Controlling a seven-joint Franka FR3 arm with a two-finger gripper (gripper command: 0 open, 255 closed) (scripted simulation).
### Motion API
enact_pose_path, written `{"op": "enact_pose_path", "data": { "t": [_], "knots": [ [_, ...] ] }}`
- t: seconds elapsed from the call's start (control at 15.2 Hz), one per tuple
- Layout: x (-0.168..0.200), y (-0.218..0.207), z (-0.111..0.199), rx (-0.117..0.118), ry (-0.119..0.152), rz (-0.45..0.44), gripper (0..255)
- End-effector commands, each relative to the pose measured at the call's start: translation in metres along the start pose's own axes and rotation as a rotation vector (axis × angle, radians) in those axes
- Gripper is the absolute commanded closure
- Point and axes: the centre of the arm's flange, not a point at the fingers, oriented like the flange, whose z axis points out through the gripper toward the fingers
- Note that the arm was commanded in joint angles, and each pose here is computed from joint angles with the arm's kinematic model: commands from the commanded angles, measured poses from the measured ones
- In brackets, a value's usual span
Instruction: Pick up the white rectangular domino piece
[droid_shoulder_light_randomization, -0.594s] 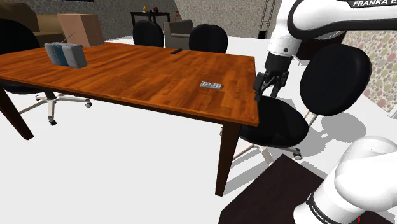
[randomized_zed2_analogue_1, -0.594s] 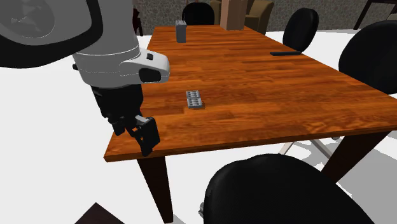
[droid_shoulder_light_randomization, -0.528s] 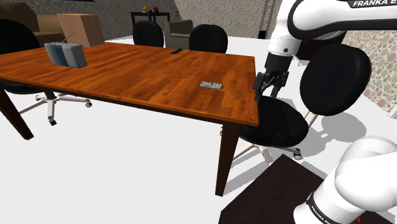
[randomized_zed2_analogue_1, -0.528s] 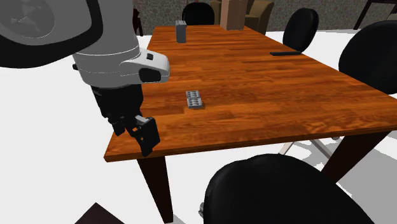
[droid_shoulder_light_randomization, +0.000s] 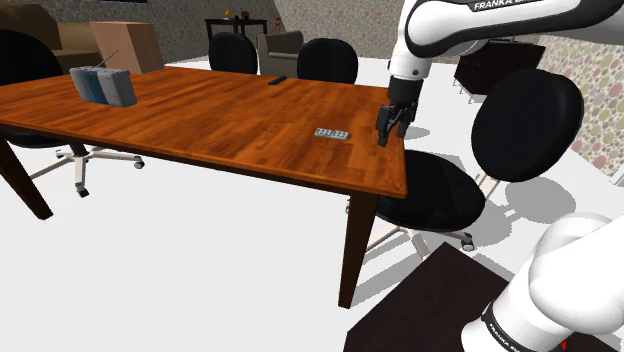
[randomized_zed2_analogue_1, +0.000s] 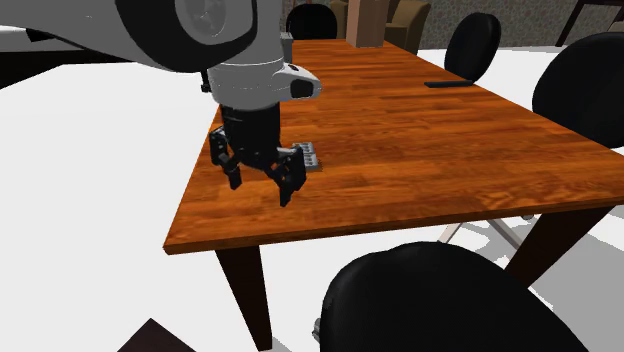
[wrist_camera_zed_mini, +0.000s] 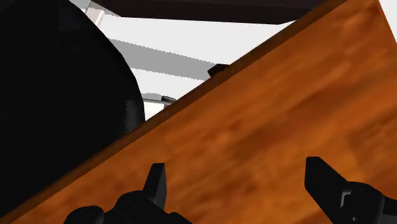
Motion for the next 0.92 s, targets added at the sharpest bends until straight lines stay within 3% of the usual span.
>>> {"op": "enact_pose_path", "data": {
  "t": [0.0,0.86],
  "knots": [
    [0.027,0.001,0.000,-0.011,-0.001,-0.065,0],
    [0.195,-0.022,0.003,-0.077,-0.011,-0.462,0]
  ]
}}
